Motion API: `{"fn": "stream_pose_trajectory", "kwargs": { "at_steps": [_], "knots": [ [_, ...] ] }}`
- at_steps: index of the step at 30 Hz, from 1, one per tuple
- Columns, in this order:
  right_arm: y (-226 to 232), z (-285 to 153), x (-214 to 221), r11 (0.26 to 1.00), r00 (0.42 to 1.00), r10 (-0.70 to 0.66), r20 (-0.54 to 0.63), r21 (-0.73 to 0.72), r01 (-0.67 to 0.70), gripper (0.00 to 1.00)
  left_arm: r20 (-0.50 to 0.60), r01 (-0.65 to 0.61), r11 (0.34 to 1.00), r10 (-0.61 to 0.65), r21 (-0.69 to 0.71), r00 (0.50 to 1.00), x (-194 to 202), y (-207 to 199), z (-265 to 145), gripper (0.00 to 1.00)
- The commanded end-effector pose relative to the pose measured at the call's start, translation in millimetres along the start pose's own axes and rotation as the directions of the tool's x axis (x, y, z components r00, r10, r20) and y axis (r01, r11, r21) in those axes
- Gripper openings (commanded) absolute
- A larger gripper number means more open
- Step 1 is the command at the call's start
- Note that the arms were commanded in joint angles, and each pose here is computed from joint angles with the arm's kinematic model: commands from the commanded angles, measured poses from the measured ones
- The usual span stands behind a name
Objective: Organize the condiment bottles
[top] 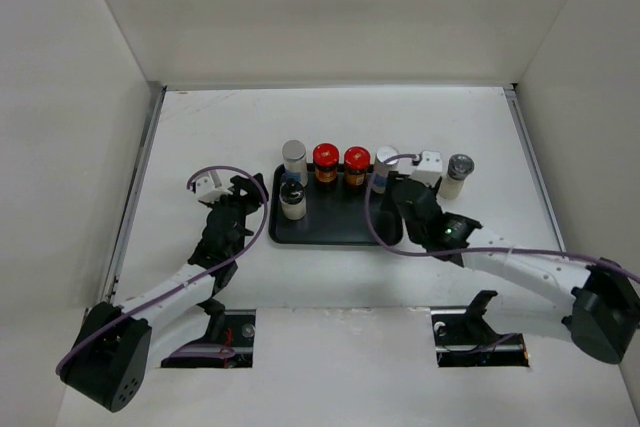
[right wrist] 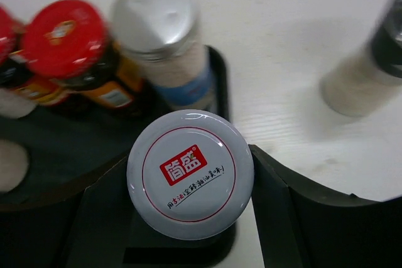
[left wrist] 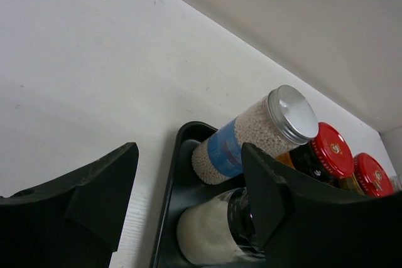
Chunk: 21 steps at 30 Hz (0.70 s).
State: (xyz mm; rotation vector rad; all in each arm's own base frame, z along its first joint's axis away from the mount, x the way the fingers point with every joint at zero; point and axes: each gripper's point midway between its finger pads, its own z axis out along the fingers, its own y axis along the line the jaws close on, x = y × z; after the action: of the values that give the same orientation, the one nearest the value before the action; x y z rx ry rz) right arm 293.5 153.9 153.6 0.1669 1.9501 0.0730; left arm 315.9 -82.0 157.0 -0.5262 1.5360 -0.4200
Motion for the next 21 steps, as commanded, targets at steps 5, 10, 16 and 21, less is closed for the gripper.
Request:
{"fn": "stream_pose_trajectory", "kwargs": {
  "at_steps": [5,10,16,21],
  "knots": [
    [156,-13,-18,0.937,0.998,0.03,0.061,-0.349,-0.007,0.51,0.05,0.042,0.999,-0.043,0.017,0.998,-13,-3,0,0.66],
    [194,1,4,0.924,0.996,-0.056,0.064,-0.375,0.076,0.53,0.053,0.048,0.999,-0.049,0.026,0.997,-15,-5,-3,0.66],
    [214,11,23,0.909,0.996,-0.086,0.032,-0.406,0.092,0.59,0.039,0.046,0.999,-0.047,0.029,0.998,-10,-7,-1,0.66],
    [214,5,18,0.899,0.995,-0.094,0.033,-0.426,0.099,0.88,0.033,0.046,0.999,-0.047,0.028,0.998,-9,-7,0,0.66]
  ]
}}
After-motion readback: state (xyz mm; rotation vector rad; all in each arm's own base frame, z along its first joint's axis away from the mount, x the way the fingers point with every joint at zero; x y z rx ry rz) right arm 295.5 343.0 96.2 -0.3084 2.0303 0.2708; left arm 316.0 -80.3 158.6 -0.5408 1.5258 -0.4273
